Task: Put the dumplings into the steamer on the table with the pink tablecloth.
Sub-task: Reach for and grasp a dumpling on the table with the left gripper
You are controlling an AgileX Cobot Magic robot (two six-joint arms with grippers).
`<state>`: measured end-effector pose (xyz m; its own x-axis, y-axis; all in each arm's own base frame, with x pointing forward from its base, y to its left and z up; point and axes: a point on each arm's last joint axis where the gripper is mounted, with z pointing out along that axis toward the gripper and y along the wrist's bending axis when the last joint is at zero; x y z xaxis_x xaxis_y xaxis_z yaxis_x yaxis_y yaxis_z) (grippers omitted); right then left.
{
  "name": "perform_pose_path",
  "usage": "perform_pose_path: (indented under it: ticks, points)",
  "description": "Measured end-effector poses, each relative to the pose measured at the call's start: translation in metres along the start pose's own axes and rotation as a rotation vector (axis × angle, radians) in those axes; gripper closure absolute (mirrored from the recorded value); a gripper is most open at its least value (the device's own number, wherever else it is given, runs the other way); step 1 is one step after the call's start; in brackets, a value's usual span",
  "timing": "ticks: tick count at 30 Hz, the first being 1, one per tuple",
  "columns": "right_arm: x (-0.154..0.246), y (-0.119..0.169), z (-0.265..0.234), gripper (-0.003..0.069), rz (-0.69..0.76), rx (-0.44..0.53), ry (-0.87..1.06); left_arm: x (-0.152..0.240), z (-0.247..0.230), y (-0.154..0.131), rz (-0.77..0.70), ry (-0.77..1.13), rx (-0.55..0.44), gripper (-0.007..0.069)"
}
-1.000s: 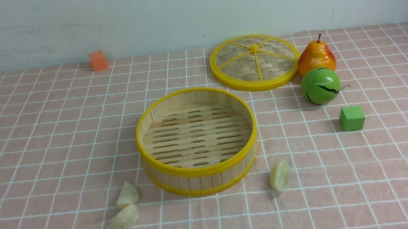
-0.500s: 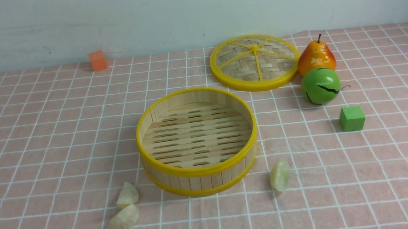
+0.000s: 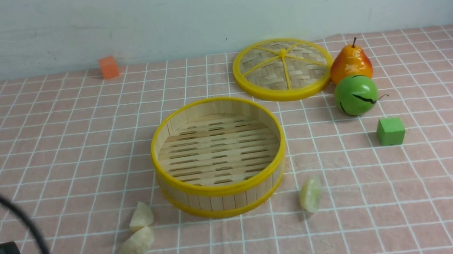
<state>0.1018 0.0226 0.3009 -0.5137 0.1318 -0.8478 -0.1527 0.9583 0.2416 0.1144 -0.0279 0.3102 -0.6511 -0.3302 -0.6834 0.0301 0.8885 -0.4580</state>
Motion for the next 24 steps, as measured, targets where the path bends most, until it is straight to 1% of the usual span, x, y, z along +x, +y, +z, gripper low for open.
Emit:
perform_pose_path:
  ticks: [1,2,3,4,5,6,7,8,9,11,12,14,15,16,17,18,19,20,21,22,23,24]
  points:
    - [-0.008,0.001,0.004,0.0679,-0.024,-0.002,0.065,-0.009,0.001,-0.004,0.040,0.061,-0.011,0.0639]
    - [-0.013,0.001,0.016,0.0679,-0.042,-0.017,0.198,-0.019,0.007,-0.006,0.079,0.144,-0.030,0.0639]
    - [-0.016,0.002,0.023,0.0679,-0.056,-0.035,0.281,-0.026,0.013,-0.009,0.106,0.208,-0.036,0.0639]
    - [-0.017,0.003,0.023,0.0679,-0.063,-0.040,0.276,-0.027,0.014,-0.009,0.107,0.218,-0.039,0.0639]
    - [-0.018,0.008,0.036,0.0679,-0.110,-0.092,0.410,-0.036,0.029,-0.015,0.150,0.317,-0.038,0.0639]
    - [-0.019,0.009,0.037,0.0679,-0.119,-0.099,0.423,-0.037,0.028,-0.016,0.159,0.318,-0.035,0.0639]
    - [-0.018,0.019,0.046,0.0677,-0.209,-0.163,0.513,-0.042,0.044,-0.023,0.204,0.392,-0.036,0.0639]
    - [-0.018,0.024,0.047,0.0676,-0.252,-0.192,0.548,-0.044,0.052,-0.026,0.214,0.423,-0.041,0.0639]
    - [-0.015,0.035,0.051,0.0675,-0.336,-0.241,0.611,-0.044,0.065,-0.033,0.249,0.473,-0.052,0.0638]
    - [-0.010,0.049,0.052,0.0672,-0.447,-0.294,0.689,-0.044,0.086,-0.039,0.288,0.544,-0.091,0.0617]
    - [-0.009,0.052,0.051,0.0671,-0.470,-0.307,0.701,-0.044,0.092,-0.040,0.297,0.564,-0.107,0.0603]
    - [-0.004,0.061,0.050,0.0670,-0.549,-0.313,0.746,-0.043,0.119,-0.042,0.301,0.629,-0.171,0.0522]
    - [-0.003,0.061,0.050,0.0669,-0.554,-0.313,0.748,-0.044,0.119,-0.042,0.301,0.625,-0.173,0.0522]
    - [-0.001,0.065,0.049,0.0669,-0.581,-0.307,0.760,-0.045,0.137,-0.041,0.286,0.659,-0.209,0.0434]
    - [-0.001,0.065,0.049,0.0669,-0.589,-0.307,0.759,-0.044,0.139,-0.041,0.287,0.666,-0.213,0.0424]
    - [0.000,0.067,0.048,0.0668,-0.594,-0.301,0.761,-0.047,0.155,-0.040,0.284,0.682,-0.237,0.0336]
    - [0.000,0.067,0.048,0.0668,-0.595,-0.300,0.761,-0.047,0.159,-0.039,0.284,0.691,-0.242,0.0315]
    - [0.000,0.067,0.048,0.0666,-0.595,-0.294,0.762,-0.050,0.173,-0.039,0.288,0.702,-0.258,0.0244]
    - [0.000,0.067,0.048,0.0665,-0.590,-0.288,0.763,-0.051,0.183,-0.038,0.294,0.709,-0.271,0.0191]
    - [0.000,0.067,0.048,0.0665,-0.589,-0.287,0.763,-0.052,0.187,-0.037,0.295,0.714,-0.275,0.0183]
    - [0.000,0.066,0.048,0.0664,-0.588,-0.283,0.764,-0.053,0.199,-0.036,0.302,0.722,-0.288,0.0133]
    - [0.000,0.066,0.048,0.0662,-0.589,-0.282,0.765,-0.054,0.209,-0.035,0.306,0.730,-0.296,0.0111]
